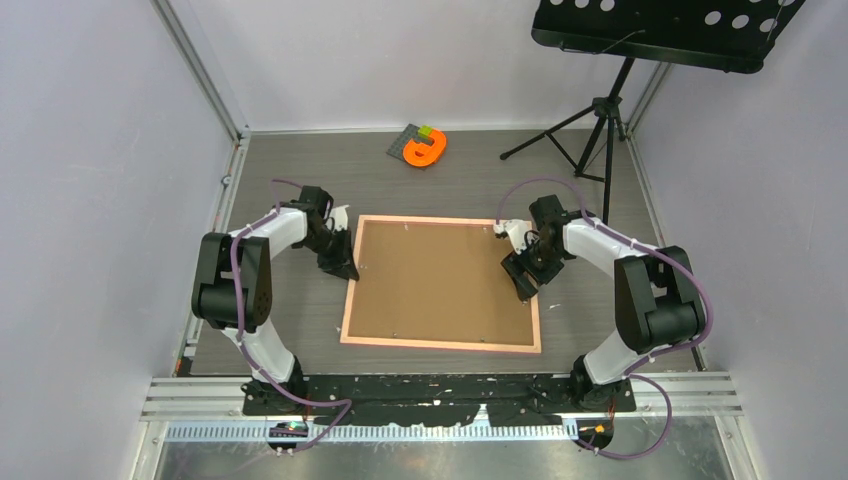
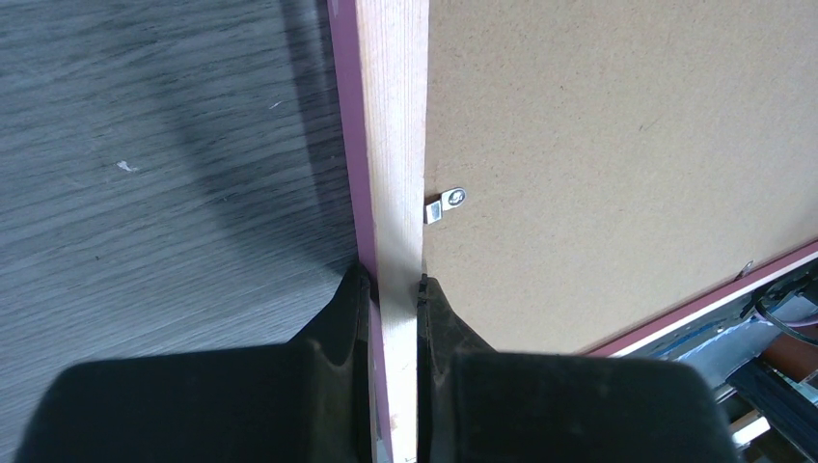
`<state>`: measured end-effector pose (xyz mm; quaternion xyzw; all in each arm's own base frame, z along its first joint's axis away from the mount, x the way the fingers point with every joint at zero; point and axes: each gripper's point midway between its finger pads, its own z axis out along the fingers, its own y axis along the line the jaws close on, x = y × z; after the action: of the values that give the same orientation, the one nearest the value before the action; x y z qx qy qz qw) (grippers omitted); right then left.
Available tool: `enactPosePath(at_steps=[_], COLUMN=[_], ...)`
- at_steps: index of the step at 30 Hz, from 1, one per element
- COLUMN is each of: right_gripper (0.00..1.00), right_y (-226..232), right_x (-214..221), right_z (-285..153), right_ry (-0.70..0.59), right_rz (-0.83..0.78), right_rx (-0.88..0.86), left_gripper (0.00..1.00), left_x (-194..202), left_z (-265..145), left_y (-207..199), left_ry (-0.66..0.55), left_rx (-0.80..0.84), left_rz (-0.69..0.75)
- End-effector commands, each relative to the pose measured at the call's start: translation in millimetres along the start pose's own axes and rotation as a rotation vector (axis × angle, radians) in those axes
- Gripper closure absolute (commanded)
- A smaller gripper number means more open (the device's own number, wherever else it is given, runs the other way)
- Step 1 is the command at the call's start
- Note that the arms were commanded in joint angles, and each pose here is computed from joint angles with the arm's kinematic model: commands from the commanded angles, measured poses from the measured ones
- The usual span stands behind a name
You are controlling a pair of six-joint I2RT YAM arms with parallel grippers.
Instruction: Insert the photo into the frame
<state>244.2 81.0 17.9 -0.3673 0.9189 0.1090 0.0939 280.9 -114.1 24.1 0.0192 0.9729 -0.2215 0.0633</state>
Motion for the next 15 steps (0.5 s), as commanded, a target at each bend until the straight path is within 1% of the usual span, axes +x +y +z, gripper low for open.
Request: enactPosePath(at_steps=[1, 15], right_gripper=[0.30, 0.31], right_y=[-8.2, -16.4], right_x=[6.0, 10.1], right_z=[-2.0, -3.1], right_ry=[0.028, 0.056], right_rz=[-0.070, -0.136], right_rx=[0.048, 0.076], left_gripper=[1.00, 1.00], left_x=[-2.4, -2.1], left_z=[-5.4, -4.8], left_y=[-3.1, -2.9], left_ry=[-0.021, -0.019], left_rx=[0.035, 0.043], left_rz=[0.021, 0.017])
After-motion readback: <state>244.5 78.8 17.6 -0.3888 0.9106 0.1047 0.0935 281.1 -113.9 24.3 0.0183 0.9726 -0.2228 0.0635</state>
